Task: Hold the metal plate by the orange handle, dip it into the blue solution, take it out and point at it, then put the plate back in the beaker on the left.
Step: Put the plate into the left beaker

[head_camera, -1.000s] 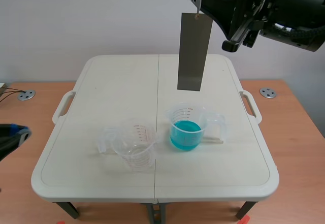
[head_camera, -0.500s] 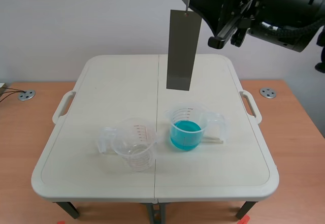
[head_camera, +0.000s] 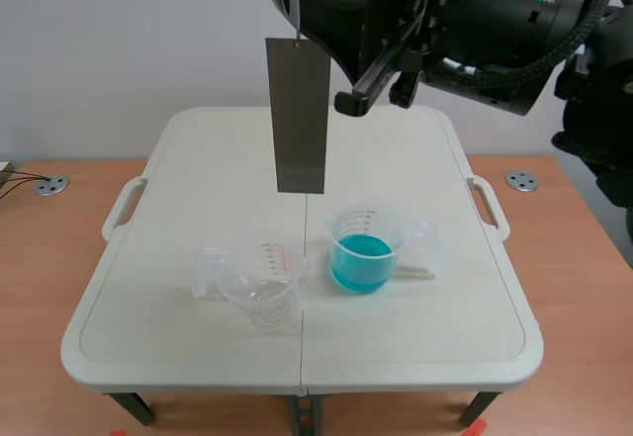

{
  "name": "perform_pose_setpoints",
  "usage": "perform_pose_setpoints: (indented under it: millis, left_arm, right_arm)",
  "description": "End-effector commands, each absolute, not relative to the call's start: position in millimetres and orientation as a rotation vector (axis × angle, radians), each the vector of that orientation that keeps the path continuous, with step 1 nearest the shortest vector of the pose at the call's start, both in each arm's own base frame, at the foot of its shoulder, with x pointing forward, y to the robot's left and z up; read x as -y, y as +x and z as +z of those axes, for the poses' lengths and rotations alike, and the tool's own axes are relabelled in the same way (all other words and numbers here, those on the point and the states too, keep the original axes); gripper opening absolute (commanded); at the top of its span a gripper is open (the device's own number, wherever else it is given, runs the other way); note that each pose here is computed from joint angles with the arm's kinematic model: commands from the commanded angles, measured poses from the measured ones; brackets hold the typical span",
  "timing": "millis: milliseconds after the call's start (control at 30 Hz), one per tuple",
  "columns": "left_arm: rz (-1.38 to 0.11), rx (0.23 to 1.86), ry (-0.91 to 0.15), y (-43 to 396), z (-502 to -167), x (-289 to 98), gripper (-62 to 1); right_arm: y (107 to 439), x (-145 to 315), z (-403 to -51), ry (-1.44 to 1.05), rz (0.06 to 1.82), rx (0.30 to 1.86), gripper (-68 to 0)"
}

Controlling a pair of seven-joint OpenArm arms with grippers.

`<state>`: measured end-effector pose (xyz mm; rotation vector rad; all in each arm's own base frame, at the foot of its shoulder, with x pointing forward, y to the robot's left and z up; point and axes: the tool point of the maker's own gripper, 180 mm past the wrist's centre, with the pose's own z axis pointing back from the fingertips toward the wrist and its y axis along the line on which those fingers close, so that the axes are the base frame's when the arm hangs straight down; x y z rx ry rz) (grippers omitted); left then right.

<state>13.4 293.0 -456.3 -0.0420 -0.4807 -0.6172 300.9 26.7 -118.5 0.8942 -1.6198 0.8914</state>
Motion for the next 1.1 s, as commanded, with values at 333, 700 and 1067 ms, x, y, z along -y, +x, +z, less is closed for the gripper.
perform_pose_setpoints:
  millis: [333, 700, 1067]
  left_arm:
    - [-0.545, 0.339, -0.164, -54.6, -490.1, -222.5, -58.2]
    - [-0.479, 0.353, -0.167, -46.5, -502.4, -205.7, -58.2]
    - [-0.472, 0.344, -0.156, -38.7, -508.9, -208.1, -58.2]
  right_arm:
    - [285.0, -50.7, -109.8, 0.968, 0.886, 1.625, -66.2]
    - [277.1, -69.3, -123.2, 0.967, 0.876, 1.592, -66.2]
    - [265.8, -92.9, -129.9, 0.977, 0.924, 1.560, -66.2]
